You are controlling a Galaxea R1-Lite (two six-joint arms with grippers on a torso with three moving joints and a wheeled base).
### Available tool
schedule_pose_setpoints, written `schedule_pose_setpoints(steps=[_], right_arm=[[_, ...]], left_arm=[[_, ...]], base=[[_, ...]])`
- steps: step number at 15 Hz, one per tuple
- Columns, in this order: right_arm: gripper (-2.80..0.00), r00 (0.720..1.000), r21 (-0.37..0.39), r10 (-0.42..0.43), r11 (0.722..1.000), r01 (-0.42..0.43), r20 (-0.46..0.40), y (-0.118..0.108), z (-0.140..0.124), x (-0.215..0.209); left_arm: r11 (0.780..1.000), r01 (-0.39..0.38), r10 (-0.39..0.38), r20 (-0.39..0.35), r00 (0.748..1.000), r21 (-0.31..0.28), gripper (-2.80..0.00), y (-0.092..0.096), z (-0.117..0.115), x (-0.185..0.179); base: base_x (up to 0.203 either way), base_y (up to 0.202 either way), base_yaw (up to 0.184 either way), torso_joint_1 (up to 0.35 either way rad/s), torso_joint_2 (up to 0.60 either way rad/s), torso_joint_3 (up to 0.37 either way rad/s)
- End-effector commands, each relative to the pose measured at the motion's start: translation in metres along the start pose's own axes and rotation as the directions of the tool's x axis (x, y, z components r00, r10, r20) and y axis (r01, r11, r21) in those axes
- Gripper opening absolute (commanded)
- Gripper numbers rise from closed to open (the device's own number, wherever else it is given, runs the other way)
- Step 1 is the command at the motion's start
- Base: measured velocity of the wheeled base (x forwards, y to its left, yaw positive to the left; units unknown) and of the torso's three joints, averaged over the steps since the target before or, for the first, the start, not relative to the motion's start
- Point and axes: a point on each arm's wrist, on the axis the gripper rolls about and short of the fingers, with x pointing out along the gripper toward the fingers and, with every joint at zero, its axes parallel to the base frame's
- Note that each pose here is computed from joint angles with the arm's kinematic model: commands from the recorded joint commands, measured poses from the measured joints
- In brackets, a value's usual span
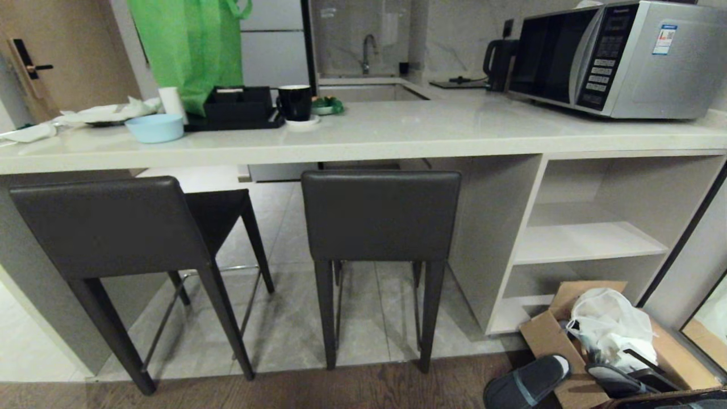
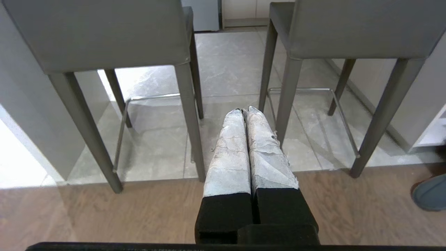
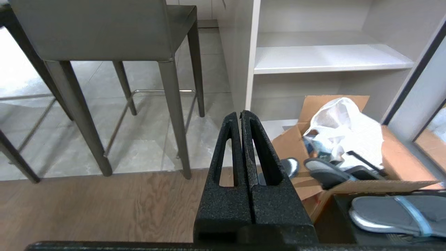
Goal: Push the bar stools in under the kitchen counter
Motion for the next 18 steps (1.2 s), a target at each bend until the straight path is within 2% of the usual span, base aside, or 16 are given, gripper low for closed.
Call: schedule_pose_setpoints(steps=[1,9,13,18], right_arm=[[-2.8,1.0,-0.001,0.0,1.0,0.0,-0.001,0.0,-0.0001,0.0],[-2.8,1.0,-0.001,-0.001,1.0,0.001,-0.001,0.0,-0.0001,0.0],[-2.8,1.0,0.001,0.0,1.0,0.0,-0.001,0.0,-0.0001,0.0],[-2.8,1.0,0.001,0.0,1.0,0.0,-0.001,0.0,-0.0001,0.0]], left_arm=[[1.0,0.001,-0.001,-0.004,1.0,0.0,-2.8,0.0,-0.0008,0.0003],[1.0,0.001,-0.001,-0.003,1.0,0.002,-2.8,0.0,-0.0004,0.0002],[1.0,0.001,-0.001,-0.004,1.0,0.002,-2.8,0.0,-0.0007,0.0003],[1.0,0.003,-0.003,-0.003,1.0,0.002,-2.8,0.0,-0.0004,0.0002]], base=[[0.001,0.104,0.002,0.005,0.0,-0.003],[0.0,0.186,-0.001,0.0,0.0,0.002],[0.0,0.019,-0.001,0.043,-0.11,-0.07],[0.0,0.0,0.0,0.166,-0.43,-0.262]])
